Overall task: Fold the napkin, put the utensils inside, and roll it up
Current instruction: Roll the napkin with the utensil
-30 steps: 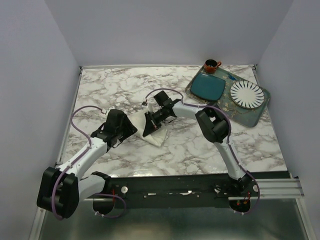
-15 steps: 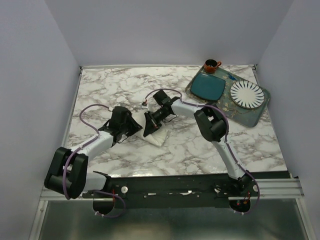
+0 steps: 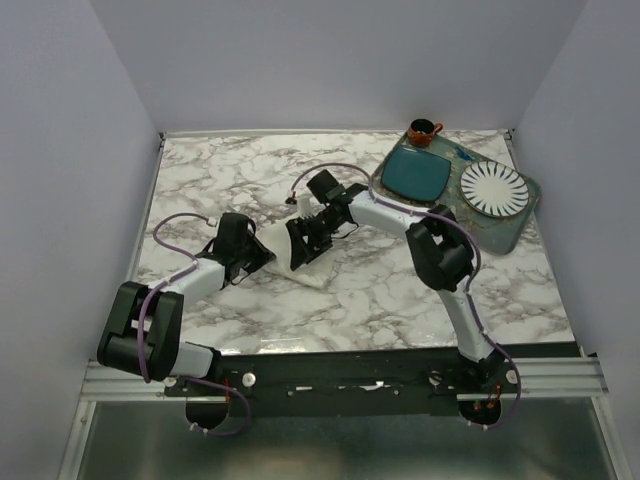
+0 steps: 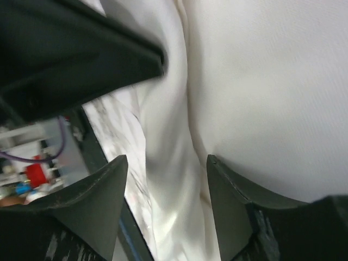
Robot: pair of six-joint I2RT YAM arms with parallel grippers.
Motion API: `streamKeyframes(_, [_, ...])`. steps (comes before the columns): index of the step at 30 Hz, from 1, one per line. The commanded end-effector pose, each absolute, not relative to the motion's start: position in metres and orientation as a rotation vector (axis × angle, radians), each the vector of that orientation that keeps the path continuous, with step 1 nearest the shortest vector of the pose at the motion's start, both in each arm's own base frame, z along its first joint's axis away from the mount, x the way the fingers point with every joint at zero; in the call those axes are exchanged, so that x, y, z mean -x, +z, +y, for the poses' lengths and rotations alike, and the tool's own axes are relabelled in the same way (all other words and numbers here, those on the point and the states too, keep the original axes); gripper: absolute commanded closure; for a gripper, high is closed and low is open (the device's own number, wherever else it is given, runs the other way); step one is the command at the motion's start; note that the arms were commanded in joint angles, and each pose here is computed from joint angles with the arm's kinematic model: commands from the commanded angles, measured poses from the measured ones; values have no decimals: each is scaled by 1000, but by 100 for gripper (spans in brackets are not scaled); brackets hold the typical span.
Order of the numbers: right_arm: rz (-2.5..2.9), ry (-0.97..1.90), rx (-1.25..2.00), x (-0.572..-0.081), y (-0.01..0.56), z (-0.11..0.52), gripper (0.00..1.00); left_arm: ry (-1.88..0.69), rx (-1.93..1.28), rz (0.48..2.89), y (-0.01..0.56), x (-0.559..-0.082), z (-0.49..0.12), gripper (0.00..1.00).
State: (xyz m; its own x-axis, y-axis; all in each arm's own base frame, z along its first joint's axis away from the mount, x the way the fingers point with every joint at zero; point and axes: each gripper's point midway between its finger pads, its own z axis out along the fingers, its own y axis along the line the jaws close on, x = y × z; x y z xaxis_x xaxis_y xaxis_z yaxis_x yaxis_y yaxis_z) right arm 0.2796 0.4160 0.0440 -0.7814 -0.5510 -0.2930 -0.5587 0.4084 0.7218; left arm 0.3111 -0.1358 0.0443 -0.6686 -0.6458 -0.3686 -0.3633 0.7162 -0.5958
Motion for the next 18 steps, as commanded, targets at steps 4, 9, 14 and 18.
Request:
streamKeyframes(4, [2337, 640, 1160, -307, 70, 388, 17, -560, 870, 2407, 13, -299, -114, 82])
streamKeyframes(9, [2125, 453, 1351, -290, 65, 407, 15, -570, 881, 2424, 9, -298, -113, 82])
streamKeyframes(14, [2038, 338, 1408, -290, 50, 419, 15, -567, 903, 2445, 5, -298, -110, 83])
streamKeyframes(18, [1981, 247, 1433, -291, 40, 426, 18, -564, 918, 2457, 2, -296, -108, 83])
